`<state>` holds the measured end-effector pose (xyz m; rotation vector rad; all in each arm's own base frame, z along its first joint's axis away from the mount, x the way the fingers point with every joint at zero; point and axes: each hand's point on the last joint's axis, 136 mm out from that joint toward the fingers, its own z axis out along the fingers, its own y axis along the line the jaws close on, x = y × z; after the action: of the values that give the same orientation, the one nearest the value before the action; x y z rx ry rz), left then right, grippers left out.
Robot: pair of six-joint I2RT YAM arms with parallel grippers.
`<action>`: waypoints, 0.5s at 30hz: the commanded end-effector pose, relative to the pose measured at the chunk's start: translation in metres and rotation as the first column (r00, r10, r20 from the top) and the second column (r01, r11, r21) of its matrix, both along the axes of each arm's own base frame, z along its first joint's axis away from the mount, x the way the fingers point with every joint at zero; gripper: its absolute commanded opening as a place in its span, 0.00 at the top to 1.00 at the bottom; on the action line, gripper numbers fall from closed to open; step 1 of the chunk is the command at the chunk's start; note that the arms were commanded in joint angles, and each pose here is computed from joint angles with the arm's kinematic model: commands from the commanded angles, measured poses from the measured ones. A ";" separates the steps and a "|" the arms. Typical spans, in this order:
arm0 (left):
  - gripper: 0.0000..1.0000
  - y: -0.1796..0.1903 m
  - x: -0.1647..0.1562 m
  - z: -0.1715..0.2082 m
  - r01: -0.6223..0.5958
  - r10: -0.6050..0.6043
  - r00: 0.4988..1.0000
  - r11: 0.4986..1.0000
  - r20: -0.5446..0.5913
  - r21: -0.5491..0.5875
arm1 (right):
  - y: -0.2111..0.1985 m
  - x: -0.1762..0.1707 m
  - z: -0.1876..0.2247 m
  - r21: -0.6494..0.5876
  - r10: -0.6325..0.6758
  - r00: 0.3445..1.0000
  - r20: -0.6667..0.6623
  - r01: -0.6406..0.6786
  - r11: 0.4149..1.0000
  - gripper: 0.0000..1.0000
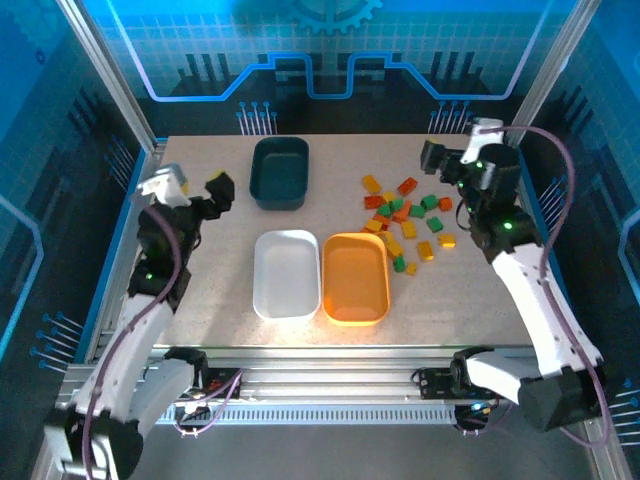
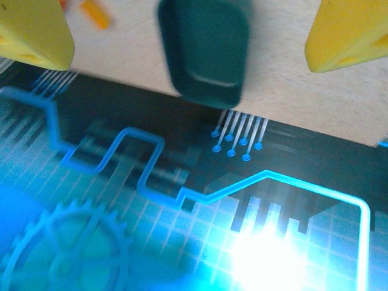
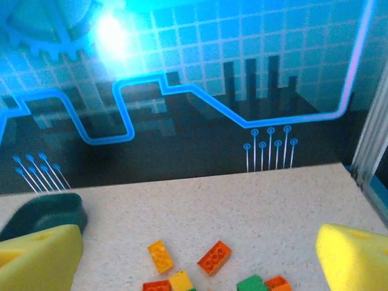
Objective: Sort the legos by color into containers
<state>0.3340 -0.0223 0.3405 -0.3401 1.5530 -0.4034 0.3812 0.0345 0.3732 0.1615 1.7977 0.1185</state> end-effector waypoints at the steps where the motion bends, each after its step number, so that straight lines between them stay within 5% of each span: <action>1: 0.01 -0.003 -0.022 -0.074 -0.062 -0.027 0.975 0.919 -0.219 -0.389 | 0.005 -0.027 -0.138 0.178 0.073 0.884 -0.462 0.012 0.984 0.05; 4: 0.02 -0.012 -0.034 -0.110 -0.017 -0.097 0.972 0.877 -0.212 -0.481 | 0.036 -0.039 -0.174 0.230 0.204 0.801 -0.562 -0.086 0.969 0.19; 6: 0.11 -0.020 -0.042 -0.133 -0.024 -0.142 0.937 0.884 -0.318 -0.466 | 0.055 -0.055 -0.197 0.206 0.237 0.746 -0.622 -0.137 0.969 0.21; 10: 0.32 -0.030 -0.063 -0.179 -0.057 -0.181 0.790 0.929 -0.585 -0.365 | 0.096 -0.093 -0.236 0.153 0.295 0.631 -0.718 -0.271 0.950 0.20; 15: 0.35 -0.037 -0.088 -0.231 -0.055 -0.110 0.601 0.982 -0.792 -0.178 | 0.106 -0.121 -0.269 0.100 0.255 0.549 -0.796 -0.296 0.950 0.21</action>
<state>0.2742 -0.0627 0.1394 -0.7323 2.2356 -0.6028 0.2760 0.1479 0.1210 -0.1712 2.6701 0.3319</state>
